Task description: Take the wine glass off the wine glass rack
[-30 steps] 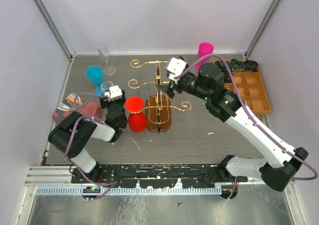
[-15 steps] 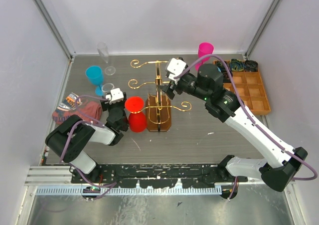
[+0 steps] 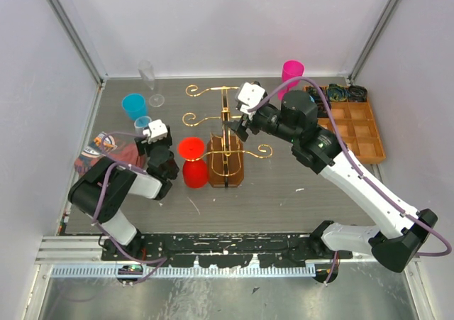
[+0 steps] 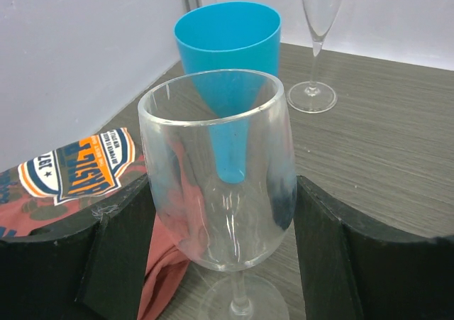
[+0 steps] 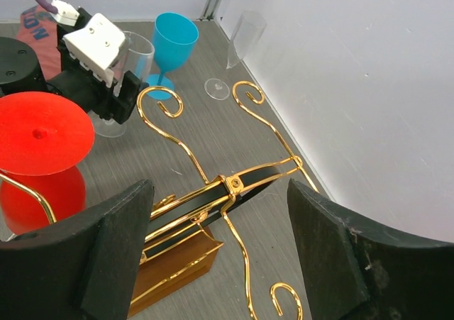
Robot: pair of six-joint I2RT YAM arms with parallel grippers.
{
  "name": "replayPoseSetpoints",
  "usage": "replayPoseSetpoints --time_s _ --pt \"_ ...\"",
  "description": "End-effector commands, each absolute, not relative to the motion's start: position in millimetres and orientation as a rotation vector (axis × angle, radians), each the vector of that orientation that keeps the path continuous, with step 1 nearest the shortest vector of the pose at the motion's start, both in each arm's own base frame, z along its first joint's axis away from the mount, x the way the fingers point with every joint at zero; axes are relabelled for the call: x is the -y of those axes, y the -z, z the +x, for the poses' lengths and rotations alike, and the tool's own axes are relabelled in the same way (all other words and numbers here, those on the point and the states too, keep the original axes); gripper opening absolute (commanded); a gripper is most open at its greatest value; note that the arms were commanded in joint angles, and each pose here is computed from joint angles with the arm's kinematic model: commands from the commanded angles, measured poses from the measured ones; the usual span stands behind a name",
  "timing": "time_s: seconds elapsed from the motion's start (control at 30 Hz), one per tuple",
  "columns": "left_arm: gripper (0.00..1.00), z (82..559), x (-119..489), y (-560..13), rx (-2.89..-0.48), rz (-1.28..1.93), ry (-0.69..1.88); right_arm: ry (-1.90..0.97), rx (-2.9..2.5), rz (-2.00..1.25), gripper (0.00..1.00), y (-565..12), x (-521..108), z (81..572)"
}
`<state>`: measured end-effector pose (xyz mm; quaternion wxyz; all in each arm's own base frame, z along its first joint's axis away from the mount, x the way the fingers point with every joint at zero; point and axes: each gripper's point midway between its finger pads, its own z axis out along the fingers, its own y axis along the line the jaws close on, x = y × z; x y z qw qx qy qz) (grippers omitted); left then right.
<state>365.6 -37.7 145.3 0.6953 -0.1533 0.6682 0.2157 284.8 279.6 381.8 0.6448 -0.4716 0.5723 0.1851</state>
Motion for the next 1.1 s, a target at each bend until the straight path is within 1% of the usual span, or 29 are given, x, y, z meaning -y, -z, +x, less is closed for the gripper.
replayPoseSetpoints --time_s 0.0,0.23,0.3,0.4,0.47,0.53,0.67,0.73,0.8,1.07 --pt "0.69 380 43 -167 -1.41 -0.42 -0.419 -0.44 -1.234 -1.032 0.81 -407 -282 284" --pt "0.68 376 41 -172 -1.401 -0.423 -0.412 -0.479 -1.276 -1.026 0.81 -406 -286 284" --pt "0.68 369 37 -186 -1.372 -0.439 -0.388 -0.512 -1.278 -1.033 0.78 -408 -290 281" --pt "0.67 360 35 -216 -1.314 -0.432 -0.339 -0.584 -1.283 -1.042 0.7 -409 -299 277" --pt "0.66 356 35 -236 -1.295 -0.417 -0.323 -0.626 -1.311 -1.033 0.68 -406 -307 280" --pt "0.66 354 37 -247 -1.329 -0.383 -0.309 -0.688 -1.34 -1.028 0.68 -404 -317 281" --pt "0.64 339 36 -277 -1.328 -0.413 -0.197 -0.813 -1.387 -1.018 0.62 -405 -337 280" --pt "0.63 326 34 -296 -1.305 -0.464 -0.093 -0.819 -1.387 -1.018 0.61 -407 -347 279" --pt "0.61 316 36 -305 -1.334 -0.472 -0.028 -0.824 -1.381 -1.03 0.62 -407 -358 276" --pt "0.6 281 23 -354 -1.331 -0.482 0.059 -0.899 -1.355 -1.104 0.63 -402 -416 266"
